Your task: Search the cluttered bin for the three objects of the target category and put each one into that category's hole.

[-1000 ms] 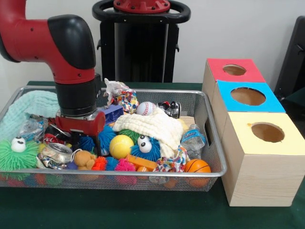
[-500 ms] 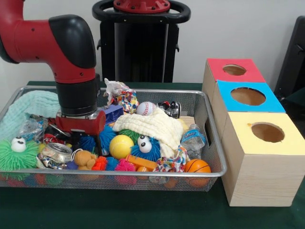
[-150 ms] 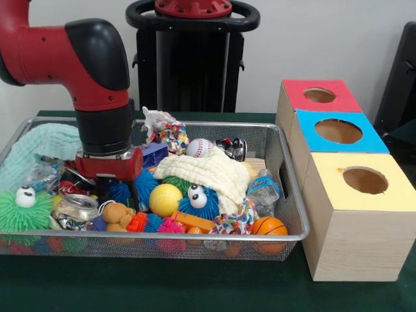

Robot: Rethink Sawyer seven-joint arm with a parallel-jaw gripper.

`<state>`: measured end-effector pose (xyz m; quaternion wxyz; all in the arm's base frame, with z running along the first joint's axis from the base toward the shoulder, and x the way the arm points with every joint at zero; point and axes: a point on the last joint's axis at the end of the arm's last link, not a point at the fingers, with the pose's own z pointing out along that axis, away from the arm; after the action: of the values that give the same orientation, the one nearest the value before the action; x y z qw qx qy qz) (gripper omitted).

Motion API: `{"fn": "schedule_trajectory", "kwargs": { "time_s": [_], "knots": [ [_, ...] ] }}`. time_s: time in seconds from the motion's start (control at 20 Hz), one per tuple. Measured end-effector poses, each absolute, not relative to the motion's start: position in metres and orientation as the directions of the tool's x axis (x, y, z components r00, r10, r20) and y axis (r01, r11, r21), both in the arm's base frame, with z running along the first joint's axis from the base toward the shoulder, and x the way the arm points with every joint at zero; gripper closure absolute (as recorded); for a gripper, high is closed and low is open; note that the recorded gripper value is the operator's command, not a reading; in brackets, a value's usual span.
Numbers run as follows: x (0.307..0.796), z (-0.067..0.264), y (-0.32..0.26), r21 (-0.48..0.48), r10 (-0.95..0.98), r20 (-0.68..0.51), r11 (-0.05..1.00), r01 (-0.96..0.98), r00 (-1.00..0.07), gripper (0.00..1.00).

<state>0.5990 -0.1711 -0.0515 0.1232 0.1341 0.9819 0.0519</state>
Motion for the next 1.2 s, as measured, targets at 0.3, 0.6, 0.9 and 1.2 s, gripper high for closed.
{"fn": "schedule_trajectory", "kwargs": {
  "time_s": [0.3, 0.6, 0.9, 1.2],
  "knots": [
    [0.596, -0.052, -0.172, 0.124, 0.253, -0.234, 0.965, 0.229, -0.939, 1.00],
    [0.596, -0.052, -0.176, 0.119, 0.241, -0.243, 0.969, 0.217, -0.940, 1.00],
    [0.597, -0.047, -0.183, 0.119, 0.244, -0.255, 0.968, 0.220, -0.936, 1.00],
    [0.602, -0.040, -0.190, 0.123, 0.254, -0.273, 0.966, 0.228, -0.928, 0.00]
  ]
}}
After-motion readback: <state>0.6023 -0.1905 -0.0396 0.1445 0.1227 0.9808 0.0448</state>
